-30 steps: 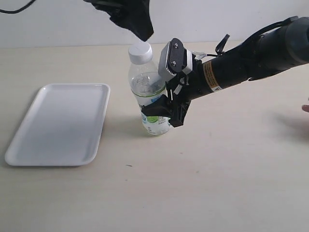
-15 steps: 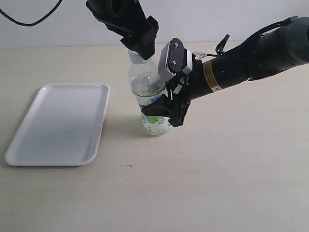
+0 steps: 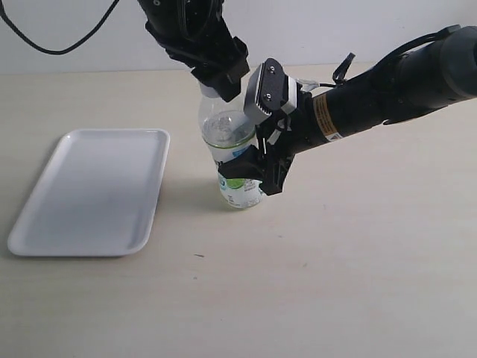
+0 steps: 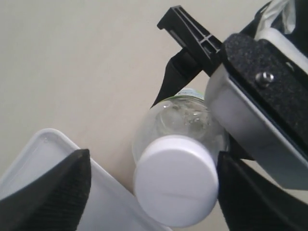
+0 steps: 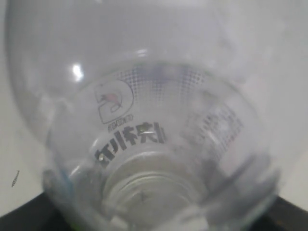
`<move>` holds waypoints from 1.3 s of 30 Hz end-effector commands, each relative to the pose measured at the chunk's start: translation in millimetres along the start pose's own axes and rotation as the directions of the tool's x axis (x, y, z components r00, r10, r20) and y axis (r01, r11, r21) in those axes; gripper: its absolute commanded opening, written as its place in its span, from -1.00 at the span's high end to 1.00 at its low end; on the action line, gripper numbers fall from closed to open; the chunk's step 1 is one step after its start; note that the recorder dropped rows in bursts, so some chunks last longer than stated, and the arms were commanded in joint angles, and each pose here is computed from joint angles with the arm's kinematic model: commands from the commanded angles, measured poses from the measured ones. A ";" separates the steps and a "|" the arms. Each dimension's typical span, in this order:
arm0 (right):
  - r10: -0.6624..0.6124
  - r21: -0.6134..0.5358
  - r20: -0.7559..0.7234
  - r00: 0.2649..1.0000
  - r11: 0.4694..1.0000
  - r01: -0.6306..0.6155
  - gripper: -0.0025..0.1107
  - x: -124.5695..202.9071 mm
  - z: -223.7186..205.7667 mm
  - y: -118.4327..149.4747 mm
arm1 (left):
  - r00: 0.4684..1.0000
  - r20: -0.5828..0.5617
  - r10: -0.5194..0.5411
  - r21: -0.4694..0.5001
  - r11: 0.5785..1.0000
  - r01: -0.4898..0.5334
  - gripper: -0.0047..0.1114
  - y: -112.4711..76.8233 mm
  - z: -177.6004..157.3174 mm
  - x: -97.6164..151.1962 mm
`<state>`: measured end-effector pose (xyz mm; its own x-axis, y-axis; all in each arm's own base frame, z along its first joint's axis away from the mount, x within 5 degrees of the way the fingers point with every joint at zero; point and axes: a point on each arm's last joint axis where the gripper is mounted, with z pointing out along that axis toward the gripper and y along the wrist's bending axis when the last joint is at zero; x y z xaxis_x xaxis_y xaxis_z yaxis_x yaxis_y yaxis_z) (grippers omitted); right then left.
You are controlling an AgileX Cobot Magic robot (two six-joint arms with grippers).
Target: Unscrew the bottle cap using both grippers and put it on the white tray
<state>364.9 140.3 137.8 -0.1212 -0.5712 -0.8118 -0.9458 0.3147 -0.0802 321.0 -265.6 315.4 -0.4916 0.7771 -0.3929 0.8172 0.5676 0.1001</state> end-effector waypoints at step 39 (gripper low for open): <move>-0.010 -0.013 -0.009 1.000 1.000 0.010 0.96 -0.6 -0.4 1.3 | 0.979 0.055 -0.196 0.222 0.958 0.180 -0.24 21.4 -5.7 -10.3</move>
<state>364.5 140.3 137.6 -0.1275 -0.5705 -0.8113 -0.9462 0.3152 -0.0729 339.5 -256.0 331.8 -0.6247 0.6366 -0.4522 0.7544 0.6414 -0.1394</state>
